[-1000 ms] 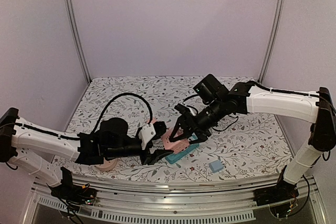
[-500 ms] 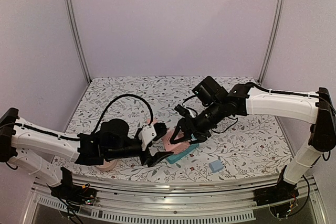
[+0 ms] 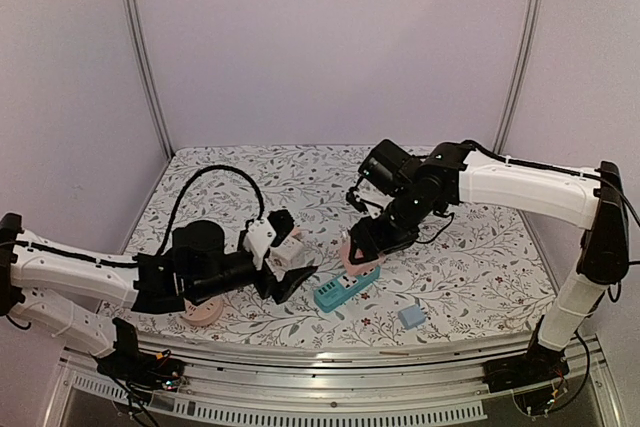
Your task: Insert the plug
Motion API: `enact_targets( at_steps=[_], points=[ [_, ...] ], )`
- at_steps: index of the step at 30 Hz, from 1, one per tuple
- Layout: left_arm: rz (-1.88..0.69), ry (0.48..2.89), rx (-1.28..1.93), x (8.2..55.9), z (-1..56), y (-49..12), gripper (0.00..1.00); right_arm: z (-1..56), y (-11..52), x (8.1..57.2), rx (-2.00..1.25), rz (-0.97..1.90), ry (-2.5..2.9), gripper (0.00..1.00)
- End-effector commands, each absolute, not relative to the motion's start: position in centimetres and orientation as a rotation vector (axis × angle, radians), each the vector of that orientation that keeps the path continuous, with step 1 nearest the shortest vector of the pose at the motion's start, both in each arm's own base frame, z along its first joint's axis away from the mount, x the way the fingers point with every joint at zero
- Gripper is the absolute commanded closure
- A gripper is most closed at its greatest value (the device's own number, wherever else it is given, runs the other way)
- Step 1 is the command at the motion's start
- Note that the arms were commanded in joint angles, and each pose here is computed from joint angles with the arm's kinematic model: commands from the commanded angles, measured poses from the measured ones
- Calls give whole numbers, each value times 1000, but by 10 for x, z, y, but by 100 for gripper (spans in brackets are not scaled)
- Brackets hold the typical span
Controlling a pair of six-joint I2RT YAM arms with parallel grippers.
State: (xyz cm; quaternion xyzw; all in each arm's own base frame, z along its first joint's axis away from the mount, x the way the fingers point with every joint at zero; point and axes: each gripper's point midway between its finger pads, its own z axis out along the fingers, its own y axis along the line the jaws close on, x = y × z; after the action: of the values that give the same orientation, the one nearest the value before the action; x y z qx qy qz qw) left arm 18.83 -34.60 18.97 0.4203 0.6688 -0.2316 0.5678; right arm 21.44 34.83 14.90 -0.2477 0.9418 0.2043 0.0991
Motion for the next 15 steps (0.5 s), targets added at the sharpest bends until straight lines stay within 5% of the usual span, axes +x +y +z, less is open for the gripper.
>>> enact_targets(
  at_steps=[1,15],
  points=[
    [-505,1623,764,222,204,-310,7,147,322,239,-778,271,2744,100],
    [-601,1752,423,271,201,-246,7,138,312,248,-1043,20,2678,100]
  ],
)
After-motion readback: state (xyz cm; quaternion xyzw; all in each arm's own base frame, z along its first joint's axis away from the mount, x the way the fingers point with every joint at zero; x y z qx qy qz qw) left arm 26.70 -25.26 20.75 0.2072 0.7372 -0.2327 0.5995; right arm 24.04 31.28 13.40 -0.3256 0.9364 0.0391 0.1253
